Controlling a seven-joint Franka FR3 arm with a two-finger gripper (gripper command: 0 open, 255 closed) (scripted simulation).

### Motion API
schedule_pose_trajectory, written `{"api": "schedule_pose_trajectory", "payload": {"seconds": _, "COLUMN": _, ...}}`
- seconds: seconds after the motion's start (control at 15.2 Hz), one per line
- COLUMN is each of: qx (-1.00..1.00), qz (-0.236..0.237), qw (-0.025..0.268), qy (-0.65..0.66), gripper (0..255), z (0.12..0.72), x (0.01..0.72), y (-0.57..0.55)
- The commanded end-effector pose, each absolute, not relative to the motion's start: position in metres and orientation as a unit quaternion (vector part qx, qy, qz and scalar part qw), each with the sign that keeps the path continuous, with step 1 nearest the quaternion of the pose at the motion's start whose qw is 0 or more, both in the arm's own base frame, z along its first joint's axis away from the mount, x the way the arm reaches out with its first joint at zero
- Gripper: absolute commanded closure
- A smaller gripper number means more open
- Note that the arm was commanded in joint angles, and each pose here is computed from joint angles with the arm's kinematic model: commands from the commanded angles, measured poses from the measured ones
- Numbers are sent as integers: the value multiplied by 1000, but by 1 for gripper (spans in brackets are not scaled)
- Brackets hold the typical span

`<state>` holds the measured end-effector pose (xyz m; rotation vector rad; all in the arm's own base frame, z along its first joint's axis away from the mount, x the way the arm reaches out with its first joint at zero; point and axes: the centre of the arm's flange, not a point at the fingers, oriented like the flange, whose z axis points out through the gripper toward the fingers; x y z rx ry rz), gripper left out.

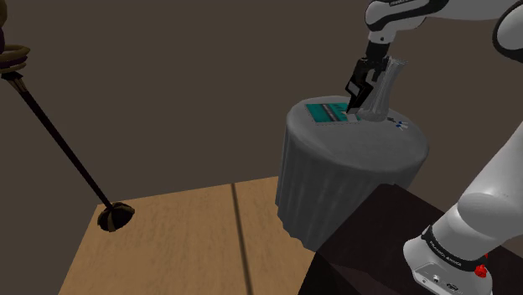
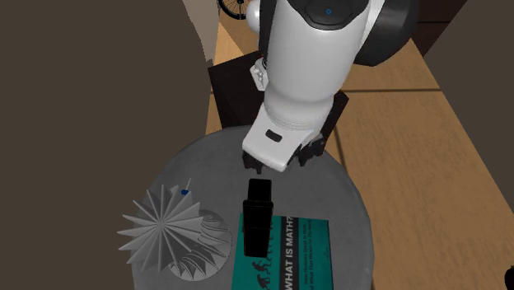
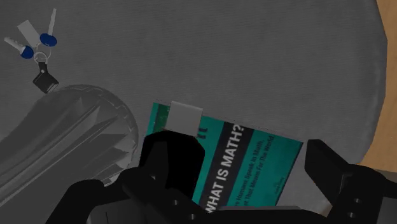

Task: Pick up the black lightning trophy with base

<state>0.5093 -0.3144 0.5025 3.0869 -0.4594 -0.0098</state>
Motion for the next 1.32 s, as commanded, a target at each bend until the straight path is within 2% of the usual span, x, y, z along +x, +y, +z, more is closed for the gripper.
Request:
{"api": "schedule_pose_trajectory", "payload": {"seconds": 0.0, "qx": 987, "qz": -1, "qw": 8, "qy": -159, "gripper": 0, "z": 493, "x": 520, "y": -338}}
{"api": "schedule_pose_trajectory", "payload": {"seconds": 0.26, "qx": 984, "qz": 1, "qw": 5, "qy": -179, "gripper": 0, "z": 481, "x": 535, "y": -379}}
{"api": "schedule_pose_trajectory", "payload": {"seconds": 0.86, "qx": 984, "qz": 1, "qw": 5, "qy": -179, "gripper": 0, "z": 441, "x": 535, "y": -379}}
{"api": "schedule_pose_trajectory", "payload": {"seconds": 0.92, "qx": 984, "qz": 1, "qw": 5, "qy": -179, "gripper": 255, "z": 440, "x": 535, "y": -380}}
{"api": "schedule_pose_trajectory", "payload": {"seconds": 1.25, "qx": 984, "qz": 1, "qw": 5, "qy": -179, "gripper": 255, "z": 440, "x": 535, "y": -380}}
